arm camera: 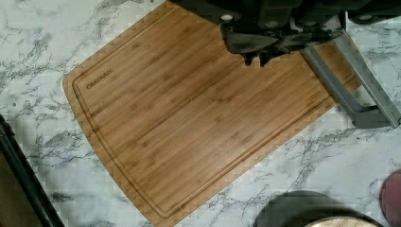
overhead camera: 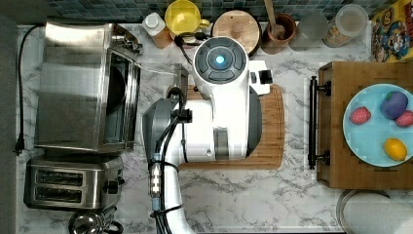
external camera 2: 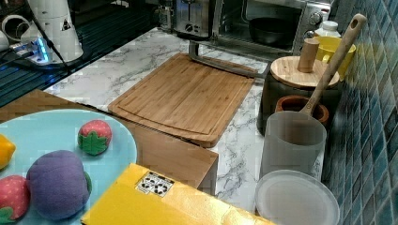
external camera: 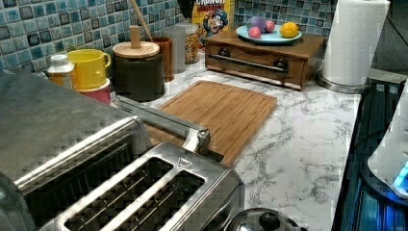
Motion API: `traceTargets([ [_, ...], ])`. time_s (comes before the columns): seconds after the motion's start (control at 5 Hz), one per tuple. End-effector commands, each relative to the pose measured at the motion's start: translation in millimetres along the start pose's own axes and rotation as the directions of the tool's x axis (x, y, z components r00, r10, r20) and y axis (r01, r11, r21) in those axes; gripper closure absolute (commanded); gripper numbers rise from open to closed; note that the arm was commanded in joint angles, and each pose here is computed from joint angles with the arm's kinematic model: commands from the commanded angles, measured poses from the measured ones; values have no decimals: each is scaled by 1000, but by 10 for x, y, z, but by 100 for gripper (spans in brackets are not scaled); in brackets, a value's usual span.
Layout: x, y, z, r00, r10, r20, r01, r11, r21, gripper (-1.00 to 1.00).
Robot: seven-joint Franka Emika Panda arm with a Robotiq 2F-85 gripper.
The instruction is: Close the oven.
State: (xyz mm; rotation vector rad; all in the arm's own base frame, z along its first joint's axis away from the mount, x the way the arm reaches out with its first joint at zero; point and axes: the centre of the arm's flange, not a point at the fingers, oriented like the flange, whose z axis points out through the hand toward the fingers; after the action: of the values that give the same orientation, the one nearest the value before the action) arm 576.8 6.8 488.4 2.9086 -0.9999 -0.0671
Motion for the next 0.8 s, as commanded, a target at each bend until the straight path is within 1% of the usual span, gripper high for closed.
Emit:
traceTargets([
  [0.2, -89, 151, 304, 998, -69, 7, 68, 994, 87, 100],
  [0.4, -54, 313, 616, 986, -156, 54, 148, 981, 129, 100],
  [0.6, -53, 583, 858, 983, -181, 24, 168, 949, 267, 100],
  [0.8, -11, 760, 1021, 981, -193, 11, 171, 894, 415, 100],
])
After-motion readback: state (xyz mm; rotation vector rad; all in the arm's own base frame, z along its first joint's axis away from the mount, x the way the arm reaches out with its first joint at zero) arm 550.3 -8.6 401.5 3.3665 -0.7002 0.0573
